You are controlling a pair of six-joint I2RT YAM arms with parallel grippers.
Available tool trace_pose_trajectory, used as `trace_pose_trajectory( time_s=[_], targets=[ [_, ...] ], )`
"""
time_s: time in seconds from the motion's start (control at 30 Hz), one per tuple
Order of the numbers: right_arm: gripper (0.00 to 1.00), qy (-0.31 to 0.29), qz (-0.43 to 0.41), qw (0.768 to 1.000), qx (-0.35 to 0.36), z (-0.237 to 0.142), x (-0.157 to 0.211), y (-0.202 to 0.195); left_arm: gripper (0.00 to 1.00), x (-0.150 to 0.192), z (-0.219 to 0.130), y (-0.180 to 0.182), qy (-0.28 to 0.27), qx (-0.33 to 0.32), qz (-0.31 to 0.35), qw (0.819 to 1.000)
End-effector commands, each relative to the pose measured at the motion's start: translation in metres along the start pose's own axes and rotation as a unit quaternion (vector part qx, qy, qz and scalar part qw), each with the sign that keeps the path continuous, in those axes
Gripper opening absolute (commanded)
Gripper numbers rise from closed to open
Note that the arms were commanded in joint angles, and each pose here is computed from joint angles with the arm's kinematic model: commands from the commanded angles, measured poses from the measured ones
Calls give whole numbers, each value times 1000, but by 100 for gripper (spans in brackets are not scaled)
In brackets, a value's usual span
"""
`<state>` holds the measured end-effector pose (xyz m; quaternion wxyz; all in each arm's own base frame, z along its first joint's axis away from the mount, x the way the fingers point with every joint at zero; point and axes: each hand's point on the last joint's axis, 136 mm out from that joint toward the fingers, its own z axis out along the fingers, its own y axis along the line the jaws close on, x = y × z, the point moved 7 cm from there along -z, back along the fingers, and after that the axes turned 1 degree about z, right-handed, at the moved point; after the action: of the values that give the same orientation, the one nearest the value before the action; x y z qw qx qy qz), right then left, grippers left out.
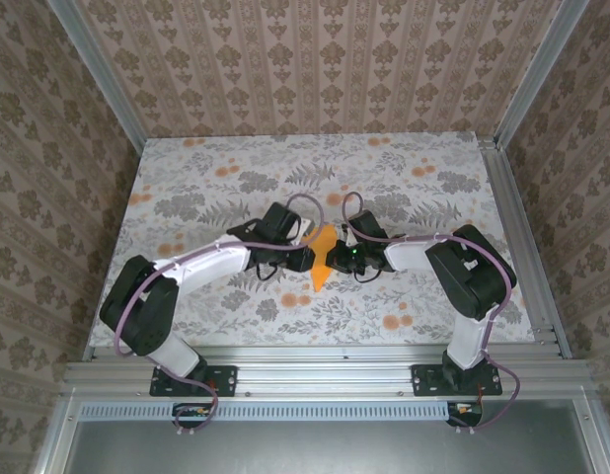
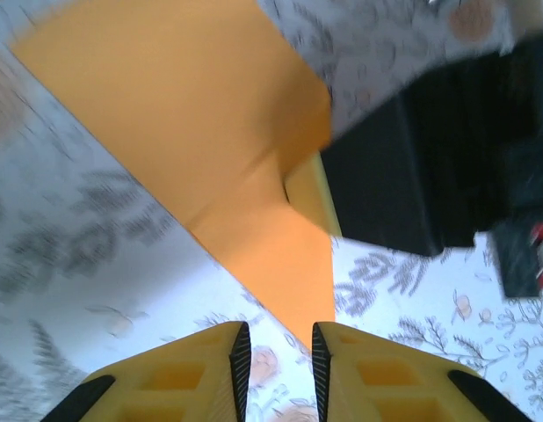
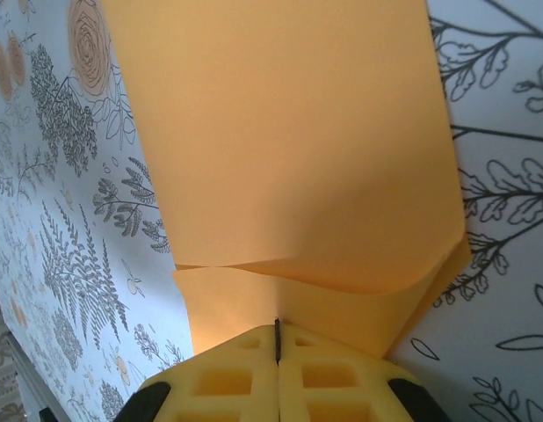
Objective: Fold a paper plane with a square sheet of paper (pick it up from the middle)
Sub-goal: Third fold the triangle at the center of the table.
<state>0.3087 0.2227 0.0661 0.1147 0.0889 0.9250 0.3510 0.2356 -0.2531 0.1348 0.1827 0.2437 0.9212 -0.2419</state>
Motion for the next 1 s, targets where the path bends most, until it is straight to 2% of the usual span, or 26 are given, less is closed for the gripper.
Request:
trace_pose_trajectory(
  time_s=[0.0,0.17,0.4,0.6,0.83,0.97],
  targets=[
    [9,44,19,998,39,8,20,-29,27,10,12,-11,-19,46,-24,998],
    [9,54,20,998,30,7,22,-27,25,21,34,-19,-19,73,-12,997],
    [9,56,21,998,25,6,21,-23,24,28,38,-20,-26,86,-2,996],
    [9,60,21,998,24,4,21,-21,24,36,52,-24,-8,110,22,994],
    [9,55,19,998,25,3,18,-18,22,57,67,-11,26,89,12,996],
    [9,36,15,998,51,1,12,-21,21,68,71,-6,46,81,12,996]
  ],
)
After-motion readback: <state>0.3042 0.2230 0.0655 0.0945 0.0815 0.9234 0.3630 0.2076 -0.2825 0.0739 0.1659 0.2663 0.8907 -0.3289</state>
